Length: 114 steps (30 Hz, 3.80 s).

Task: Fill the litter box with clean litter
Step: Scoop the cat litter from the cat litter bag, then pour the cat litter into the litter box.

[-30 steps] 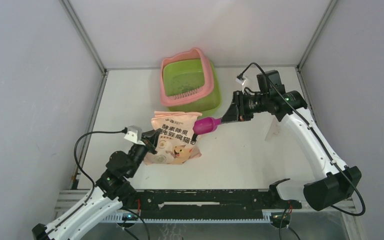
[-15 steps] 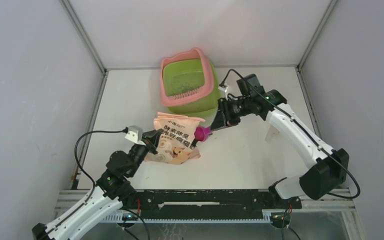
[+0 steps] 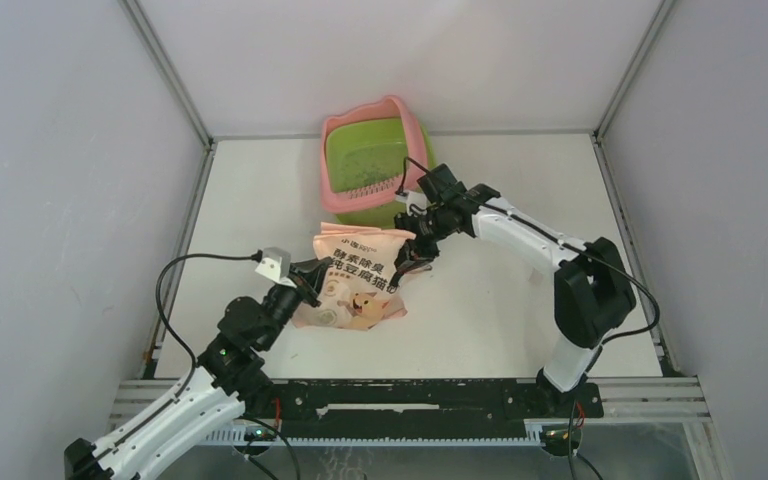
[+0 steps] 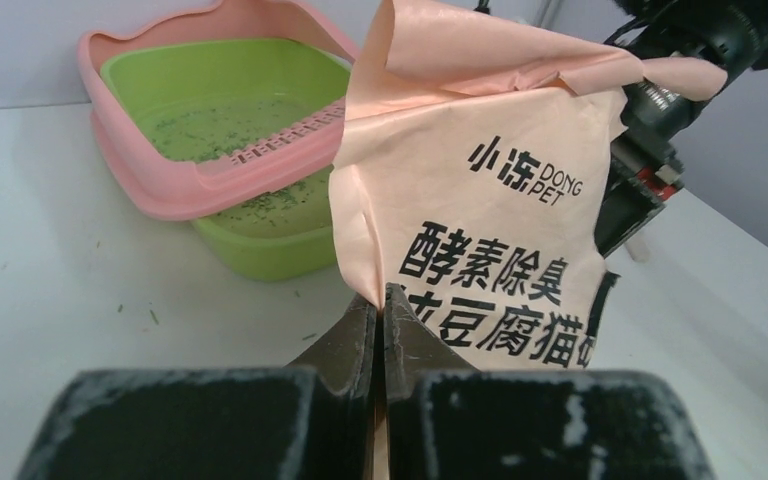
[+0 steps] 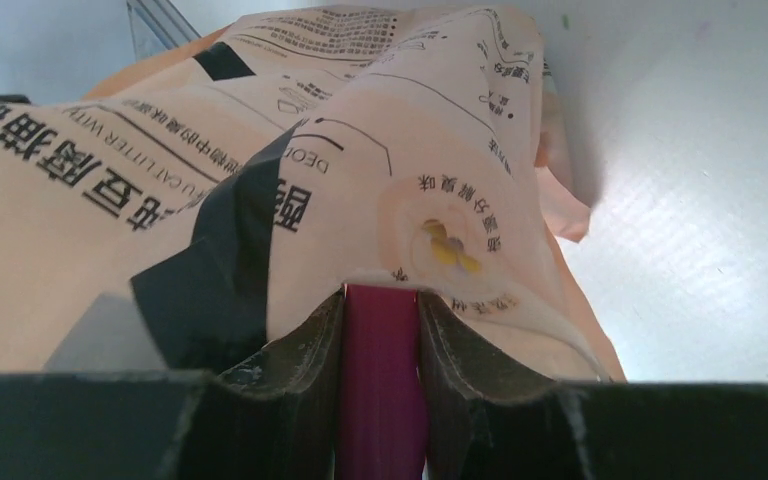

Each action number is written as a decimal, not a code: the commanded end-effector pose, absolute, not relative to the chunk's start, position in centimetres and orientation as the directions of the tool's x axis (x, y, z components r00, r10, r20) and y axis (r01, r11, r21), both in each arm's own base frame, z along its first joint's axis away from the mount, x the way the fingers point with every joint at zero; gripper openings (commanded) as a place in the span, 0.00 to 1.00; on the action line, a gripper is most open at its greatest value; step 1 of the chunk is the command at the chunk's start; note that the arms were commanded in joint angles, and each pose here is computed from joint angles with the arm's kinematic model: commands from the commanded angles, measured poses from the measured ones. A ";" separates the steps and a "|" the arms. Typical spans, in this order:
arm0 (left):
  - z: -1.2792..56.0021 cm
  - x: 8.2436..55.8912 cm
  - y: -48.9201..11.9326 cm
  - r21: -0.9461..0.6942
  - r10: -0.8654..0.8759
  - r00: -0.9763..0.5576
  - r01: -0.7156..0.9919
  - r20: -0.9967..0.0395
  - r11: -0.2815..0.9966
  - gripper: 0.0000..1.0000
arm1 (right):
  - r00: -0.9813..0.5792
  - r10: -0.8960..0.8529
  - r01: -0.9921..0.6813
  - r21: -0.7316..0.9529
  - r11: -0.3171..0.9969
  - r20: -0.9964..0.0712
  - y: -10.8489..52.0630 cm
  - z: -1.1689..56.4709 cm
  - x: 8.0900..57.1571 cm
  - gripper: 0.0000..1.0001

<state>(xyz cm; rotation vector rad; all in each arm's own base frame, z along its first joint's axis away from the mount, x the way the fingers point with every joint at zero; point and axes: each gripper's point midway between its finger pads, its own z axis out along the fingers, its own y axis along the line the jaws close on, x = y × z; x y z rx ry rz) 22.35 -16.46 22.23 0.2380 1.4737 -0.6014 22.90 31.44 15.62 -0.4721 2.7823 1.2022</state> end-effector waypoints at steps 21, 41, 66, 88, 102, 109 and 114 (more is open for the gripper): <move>30.6 21.3 -15.9 -0.276 -0.441 0.163 0.579 -0.883 0.767 0.00 | -0.915 -0.372 -0.228 0.959 0.166 -0.153 36.5 21.2 19.8 0.00; 30.1 20.8 -14.0 -0.268 -0.416 0.185 0.526 -0.890 0.807 0.00 | -0.963 -0.163 -0.233 0.966 0.108 -0.214 29.9 24.5 21.5 0.00; 29.6 20.3 -11.8 -0.281 -0.414 0.211 0.466 -0.886 0.839 0.00 | -0.975 0.160 -0.130 0.979 0.157 -0.155 21.5 22.8 24.5 0.00; 29.8 20.4 -11.7 -0.288 -0.423 0.218 0.464 -0.879 0.838 0.00 | -0.965 0.236 -0.110 0.994 0.011 -0.110 21.0 25.7 26.8 0.00; 30.5 20.3 -11.3 -0.280 -0.415 0.231 0.453 -0.880 0.846 0.00 | -0.945 0.311 -0.102 0.994 0.028 -0.106 20.8 25.9 32.7 0.00; 30.5 20.3 -11.1 -0.280 -0.414 0.233 0.449 -0.880 0.849 0.00 | -0.916 0.367 -0.124 0.984 0.126 -0.163 20.8 26.7 37.4 0.00; 30.4 20.3 -11.2 -0.288 -0.423 0.230 0.453 -0.877 0.844 0.00 | -0.870 0.435 -0.135 0.961 0.243 -0.232 20.7 26.8 41.4 0.00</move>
